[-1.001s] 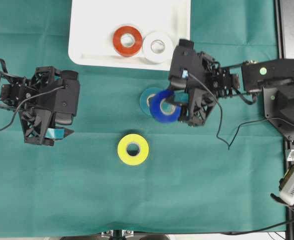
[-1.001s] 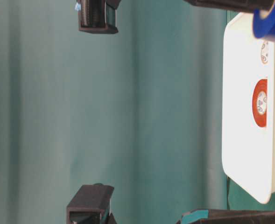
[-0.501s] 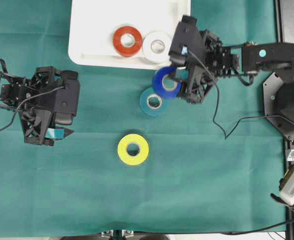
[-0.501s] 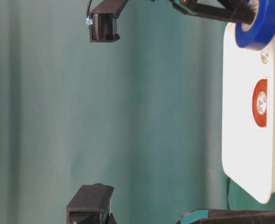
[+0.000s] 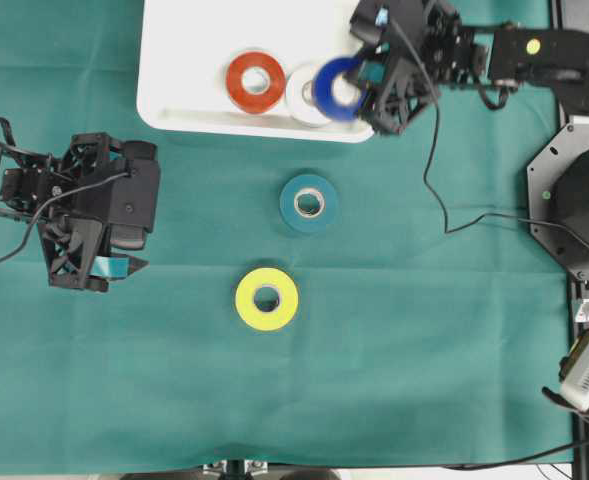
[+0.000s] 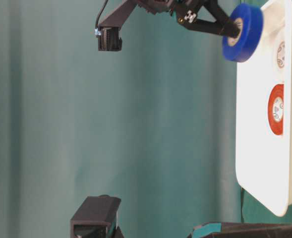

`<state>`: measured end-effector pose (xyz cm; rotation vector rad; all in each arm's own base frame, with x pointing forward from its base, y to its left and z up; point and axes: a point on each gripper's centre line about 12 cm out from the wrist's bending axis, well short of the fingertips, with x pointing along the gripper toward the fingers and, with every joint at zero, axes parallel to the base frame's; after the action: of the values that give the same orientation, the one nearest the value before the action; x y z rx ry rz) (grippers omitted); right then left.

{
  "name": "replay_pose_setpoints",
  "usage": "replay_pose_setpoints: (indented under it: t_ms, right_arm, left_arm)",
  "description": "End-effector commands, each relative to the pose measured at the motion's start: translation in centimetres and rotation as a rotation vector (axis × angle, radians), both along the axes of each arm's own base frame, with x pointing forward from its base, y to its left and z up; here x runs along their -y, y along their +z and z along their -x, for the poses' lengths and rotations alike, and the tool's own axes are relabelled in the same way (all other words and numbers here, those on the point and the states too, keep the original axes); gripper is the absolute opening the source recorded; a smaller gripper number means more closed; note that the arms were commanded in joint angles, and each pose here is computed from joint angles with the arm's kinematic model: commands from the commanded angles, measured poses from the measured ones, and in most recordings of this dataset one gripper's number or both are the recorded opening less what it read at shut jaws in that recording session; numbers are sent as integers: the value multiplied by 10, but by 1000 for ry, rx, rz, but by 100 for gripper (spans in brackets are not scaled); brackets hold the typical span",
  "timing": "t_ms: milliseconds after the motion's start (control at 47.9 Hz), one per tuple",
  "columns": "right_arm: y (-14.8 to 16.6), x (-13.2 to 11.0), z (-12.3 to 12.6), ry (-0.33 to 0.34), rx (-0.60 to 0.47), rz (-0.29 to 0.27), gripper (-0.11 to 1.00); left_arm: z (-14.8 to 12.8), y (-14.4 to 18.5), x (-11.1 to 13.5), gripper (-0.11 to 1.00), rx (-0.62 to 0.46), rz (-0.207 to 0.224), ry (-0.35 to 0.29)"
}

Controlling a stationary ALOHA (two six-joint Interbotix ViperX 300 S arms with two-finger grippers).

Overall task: Put the tape alternately from left to right into the white case.
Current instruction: 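Lift the blue roll and carry it to the tray, then release the blue roll in the tray's upper right corner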

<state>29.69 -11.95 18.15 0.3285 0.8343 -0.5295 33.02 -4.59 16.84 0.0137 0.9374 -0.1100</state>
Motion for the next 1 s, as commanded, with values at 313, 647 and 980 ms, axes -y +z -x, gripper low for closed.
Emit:
replay_pose_setpoints:
  t_ms: [313,647,980]
  right_arm:
    - [11,45,-11,-55,68,69,25]
    - [-1,66,-18,-73,35,84,25]
    - [-7,72,-18,-84,21,81,25]
  left_arm:
    - [-5,10,2,75,35,6,-2]
    - [-5,10,2,75,35,6,-2]
    - [-5,10,2,75,35,5,-3]
